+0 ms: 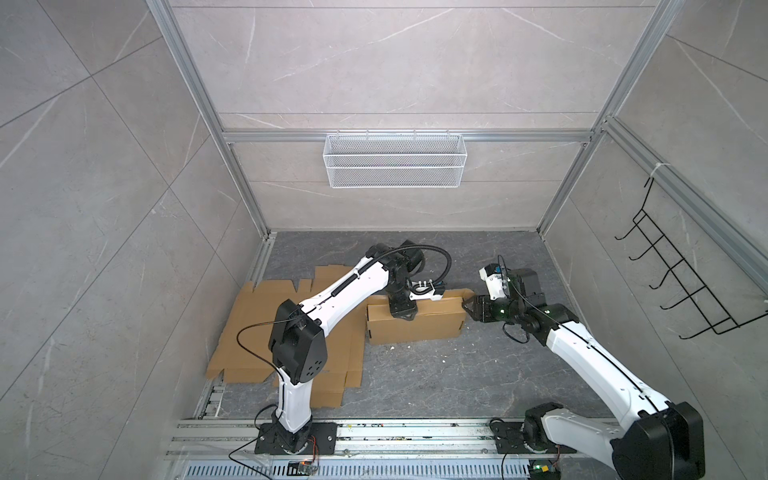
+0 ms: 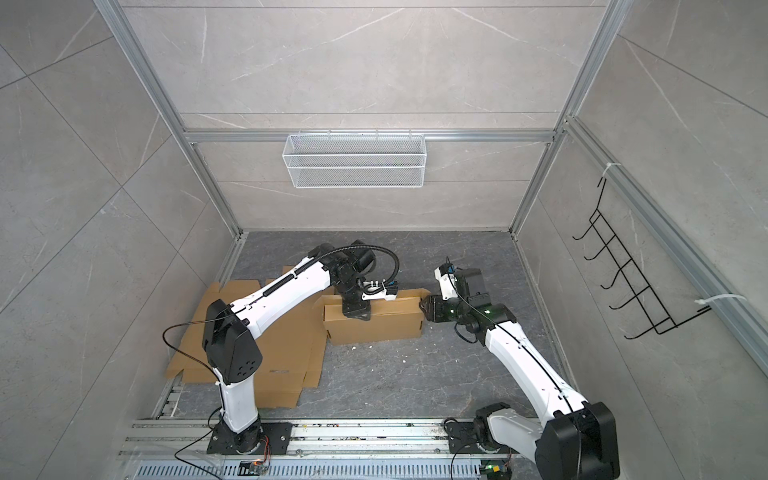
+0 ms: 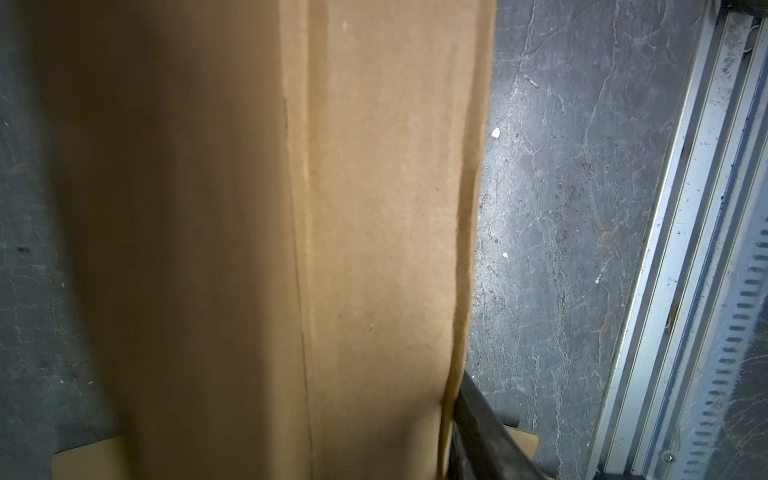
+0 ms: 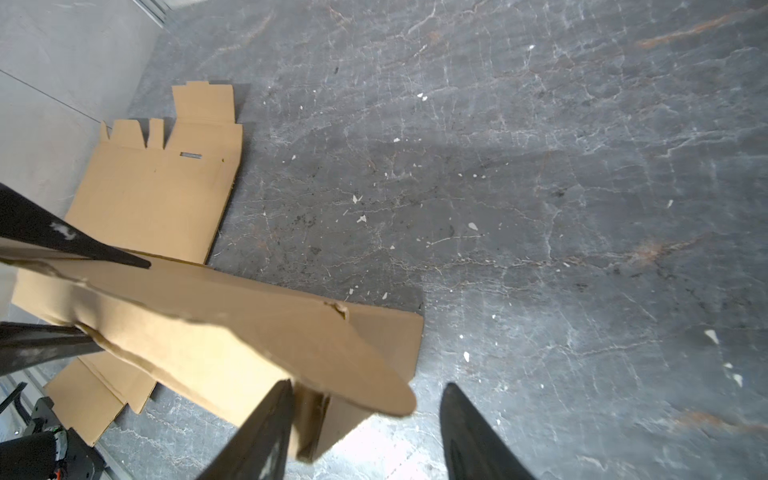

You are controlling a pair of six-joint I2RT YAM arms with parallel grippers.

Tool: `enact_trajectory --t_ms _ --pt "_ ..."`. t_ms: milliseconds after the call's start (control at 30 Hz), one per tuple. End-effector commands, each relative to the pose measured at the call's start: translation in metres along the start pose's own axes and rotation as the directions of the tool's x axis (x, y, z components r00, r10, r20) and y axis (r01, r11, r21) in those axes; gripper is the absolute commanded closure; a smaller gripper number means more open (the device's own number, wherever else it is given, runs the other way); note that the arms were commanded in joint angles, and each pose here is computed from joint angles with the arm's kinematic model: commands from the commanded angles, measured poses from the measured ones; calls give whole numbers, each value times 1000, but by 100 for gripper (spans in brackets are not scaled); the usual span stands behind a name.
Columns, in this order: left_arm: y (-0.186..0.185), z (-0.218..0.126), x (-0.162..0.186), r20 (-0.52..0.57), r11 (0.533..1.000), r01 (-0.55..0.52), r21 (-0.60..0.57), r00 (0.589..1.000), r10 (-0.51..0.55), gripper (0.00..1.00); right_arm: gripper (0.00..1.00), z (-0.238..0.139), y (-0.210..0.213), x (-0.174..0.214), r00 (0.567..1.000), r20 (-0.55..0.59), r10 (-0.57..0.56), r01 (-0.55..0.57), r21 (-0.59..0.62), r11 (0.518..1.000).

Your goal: Fold the paper box

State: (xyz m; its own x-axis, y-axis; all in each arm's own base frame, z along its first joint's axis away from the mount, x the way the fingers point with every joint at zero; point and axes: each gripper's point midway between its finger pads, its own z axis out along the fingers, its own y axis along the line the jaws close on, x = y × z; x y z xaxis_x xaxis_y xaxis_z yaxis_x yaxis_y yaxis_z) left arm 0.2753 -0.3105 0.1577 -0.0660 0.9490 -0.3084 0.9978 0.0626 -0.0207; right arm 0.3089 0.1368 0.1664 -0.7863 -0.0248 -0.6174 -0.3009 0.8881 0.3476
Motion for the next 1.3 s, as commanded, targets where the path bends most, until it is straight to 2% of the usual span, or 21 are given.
enact_trajectory --t_ms 0,67,133,333,433,533,600,700,767,900,1033,1133,1267 --pt "4 34 4 -26 999 4 46 1000 -3 54 46 16 -16 39 979 -203 14 0 69 998" --pt "4 34 5 -26 999 5 50 1000 -4 55 48 20 -14 43 977 -213 20 -7 61 998" --pt "4 34 6 -27 999 8 52 1000 -7 56 48 16 -8 35 986 -165 16 -10 38 999" --pt "6 37 7 -26 999 0 47 1000 2 58 45 -13 18 -6 998 -50 -34 32 -32 999" --pt "7 38 6 -21 999 -3 49 1000 4 58 39 -37 27 -30 992 36 -120 121 -28 992" --pt "7 38 9 -22 999 3 53 1000 -2 58 35 -54 30 -47 964 86 -250 249 18 968" --pt "8 41 11 -26 998 5 55 1000 -3 58 37 -55 29 -50 946 34 -321 320 27 947" --pt "8 40 10 -23 998 5 56 1000 -4 58 43 -47 23 -47 929 -89 -359 362 27 932" --pt "9 39 10 -18 999 3 54 1000 -2 58 45 -42 21 -48 914 -124 -385 392 32 920" --pt "10 39 10 -17 999 4 52 1000 -3 58 47 -34 21 -54 893 -144 -427 435 31 900" --pt "10 38 9 -14 999 2 50 1000 -2 58 53 -23 16 -48 876 -212 -434 447 18 894" --pt "11 37 7 -8 999 0 47 1000 0 58 60 -16 14 -46 875 -230 -426 441 20 897" --pt "11 38 8 -10 999 1 50 1000 0 58 70 -12 22 -51 891 -196 -410 417 -2 909"
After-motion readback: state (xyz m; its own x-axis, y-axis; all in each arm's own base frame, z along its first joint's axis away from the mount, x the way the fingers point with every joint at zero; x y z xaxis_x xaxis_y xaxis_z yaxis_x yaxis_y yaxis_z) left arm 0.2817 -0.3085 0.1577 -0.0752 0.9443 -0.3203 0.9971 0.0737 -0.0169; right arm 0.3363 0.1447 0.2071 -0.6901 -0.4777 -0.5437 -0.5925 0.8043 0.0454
